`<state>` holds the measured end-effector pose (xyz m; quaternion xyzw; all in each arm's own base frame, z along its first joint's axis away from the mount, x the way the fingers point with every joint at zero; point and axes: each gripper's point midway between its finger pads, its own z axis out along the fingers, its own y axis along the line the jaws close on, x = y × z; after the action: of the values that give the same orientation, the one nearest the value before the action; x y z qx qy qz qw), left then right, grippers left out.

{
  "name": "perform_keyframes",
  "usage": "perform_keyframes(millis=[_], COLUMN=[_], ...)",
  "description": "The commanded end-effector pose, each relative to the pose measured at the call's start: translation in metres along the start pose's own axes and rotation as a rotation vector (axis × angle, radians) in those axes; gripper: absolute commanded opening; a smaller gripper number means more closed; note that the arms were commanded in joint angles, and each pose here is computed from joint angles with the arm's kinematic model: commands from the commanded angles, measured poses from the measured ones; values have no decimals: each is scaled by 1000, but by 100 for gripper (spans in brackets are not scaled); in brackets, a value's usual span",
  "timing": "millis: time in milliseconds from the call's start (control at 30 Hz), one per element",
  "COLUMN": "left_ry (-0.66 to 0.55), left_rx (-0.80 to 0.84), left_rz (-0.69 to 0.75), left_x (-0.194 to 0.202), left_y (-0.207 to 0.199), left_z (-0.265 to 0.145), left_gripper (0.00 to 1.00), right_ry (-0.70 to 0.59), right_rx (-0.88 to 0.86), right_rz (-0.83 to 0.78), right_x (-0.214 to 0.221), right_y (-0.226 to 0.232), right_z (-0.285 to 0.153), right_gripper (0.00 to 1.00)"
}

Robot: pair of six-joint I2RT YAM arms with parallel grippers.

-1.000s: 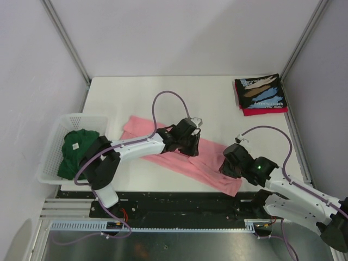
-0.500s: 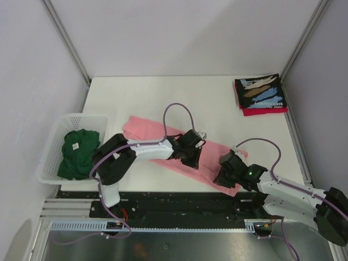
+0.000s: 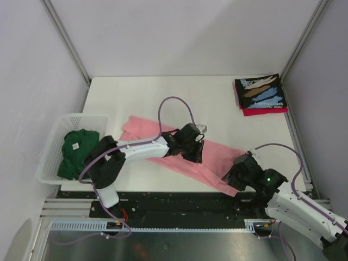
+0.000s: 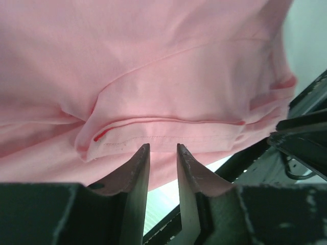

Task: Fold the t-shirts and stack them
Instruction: Rotate the tshirt 90 degrees

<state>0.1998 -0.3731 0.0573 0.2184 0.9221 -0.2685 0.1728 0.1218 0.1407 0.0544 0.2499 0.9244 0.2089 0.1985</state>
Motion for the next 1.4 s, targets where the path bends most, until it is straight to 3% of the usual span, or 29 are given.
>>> perform_keyframes(millis=[0, 233, 500, 833, 1133, 1367], left_ry=[-138, -171, -203, -199, -135, -117], left_rx=[53, 6, -36, -160, -423, -642], left_rz=[19, -37, -73, -102, -177, -164], left_x=[-44, -53, -52, -49, -19, -23], left_y=[-14, 26, 56, 96, 159, 208], left_z=[-40, -63, -83, -94, -94, -115], left_gripper=[33, 34, 34, 35, 34, 34], right_ry=[-35, -7, -5, -120, -73, -27], right_rx=[104, 63, 109, 133, 180, 160], right_rz=[134, 230, 251, 226, -40, -224], right_x=[-7, -7, -8, -79, -159, -213], right_y=[-21, 0, -6, 4, 79, 133], right_z=[-12, 1, 28, 61, 132, 189], right_gripper=[43, 45, 45, 45, 42, 40])
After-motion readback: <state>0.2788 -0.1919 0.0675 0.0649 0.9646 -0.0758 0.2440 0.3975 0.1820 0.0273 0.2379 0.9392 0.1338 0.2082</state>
